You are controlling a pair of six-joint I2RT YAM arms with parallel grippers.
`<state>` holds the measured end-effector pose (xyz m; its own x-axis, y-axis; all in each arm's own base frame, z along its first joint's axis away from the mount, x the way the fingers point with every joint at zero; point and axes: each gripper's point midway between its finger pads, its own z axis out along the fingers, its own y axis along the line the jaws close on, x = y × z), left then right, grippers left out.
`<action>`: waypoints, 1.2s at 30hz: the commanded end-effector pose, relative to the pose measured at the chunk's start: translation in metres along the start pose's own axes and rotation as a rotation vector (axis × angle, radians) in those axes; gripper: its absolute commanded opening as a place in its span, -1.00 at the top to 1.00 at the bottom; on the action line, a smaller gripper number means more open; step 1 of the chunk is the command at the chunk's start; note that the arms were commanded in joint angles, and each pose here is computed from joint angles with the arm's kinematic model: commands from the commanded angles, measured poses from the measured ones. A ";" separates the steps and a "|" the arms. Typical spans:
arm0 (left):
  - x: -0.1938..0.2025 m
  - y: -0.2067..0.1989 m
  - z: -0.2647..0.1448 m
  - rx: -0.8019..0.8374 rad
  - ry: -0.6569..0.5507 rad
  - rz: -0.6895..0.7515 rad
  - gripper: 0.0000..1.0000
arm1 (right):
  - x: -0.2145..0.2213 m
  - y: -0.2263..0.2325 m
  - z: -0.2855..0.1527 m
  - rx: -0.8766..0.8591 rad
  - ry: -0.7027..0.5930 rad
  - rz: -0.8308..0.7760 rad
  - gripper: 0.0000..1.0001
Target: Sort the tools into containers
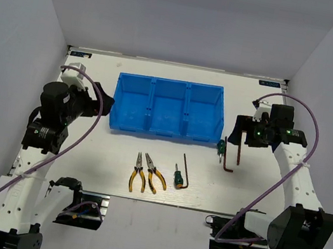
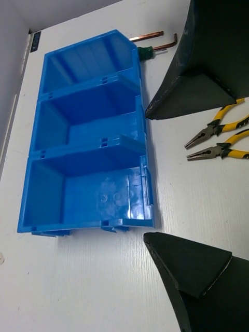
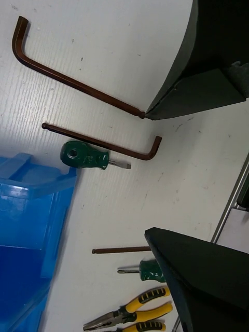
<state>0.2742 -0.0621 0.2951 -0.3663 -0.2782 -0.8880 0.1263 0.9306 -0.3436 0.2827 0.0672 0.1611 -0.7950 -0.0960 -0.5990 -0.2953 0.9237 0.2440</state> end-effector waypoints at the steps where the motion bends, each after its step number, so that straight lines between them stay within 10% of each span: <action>1: -0.001 -0.014 -0.004 0.078 0.019 0.023 -1.00 | -0.023 0.009 -0.008 -0.040 -0.064 -0.021 -0.81; 8: 0.033 -0.011 0.002 0.086 0.163 0.028 -0.68 | -0.008 0.048 -0.019 -0.291 -0.065 -0.244 -0.81; 11: 0.047 -0.014 0.005 0.114 0.235 0.009 -0.25 | -0.003 0.059 -0.022 -0.342 -0.070 -0.237 -0.31; 15: 0.072 -0.021 0.000 0.168 0.349 -0.038 0.42 | 0.012 0.064 -0.023 -0.367 -0.033 -0.213 1.00; 18: 0.092 -0.018 -0.005 0.157 0.410 -0.053 0.59 | 0.038 0.063 -0.025 -0.346 0.030 -0.216 1.00; 19: 0.102 -0.015 -0.008 0.147 0.442 -0.064 0.59 | 0.042 0.062 -0.028 -0.333 0.028 -0.233 0.50; 23: 0.139 -0.013 -0.008 0.146 0.563 -0.137 0.32 | 0.068 0.058 -0.029 -0.292 0.052 -0.244 -0.38; 28: 0.167 -0.012 -0.006 0.141 0.671 -0.166 -0.09 | 0.093 0.058 -0.018 -0.295 0.114 -0.222 -0.32; 36: 0.205 -0.029 0.008 0.193 0.786 -0.128 -0.10 | 0.107 0.060 -0.002 -0.303 0.177 -0.242 -0.22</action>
<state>0.1988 -0.1312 0.1216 -0.9202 -0.1021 -0.3778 0.1181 0.8480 -0.5167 0.1719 0.1100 0.1150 -0.7690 -0.3706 -0.5209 -0.5929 0.7182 0.3643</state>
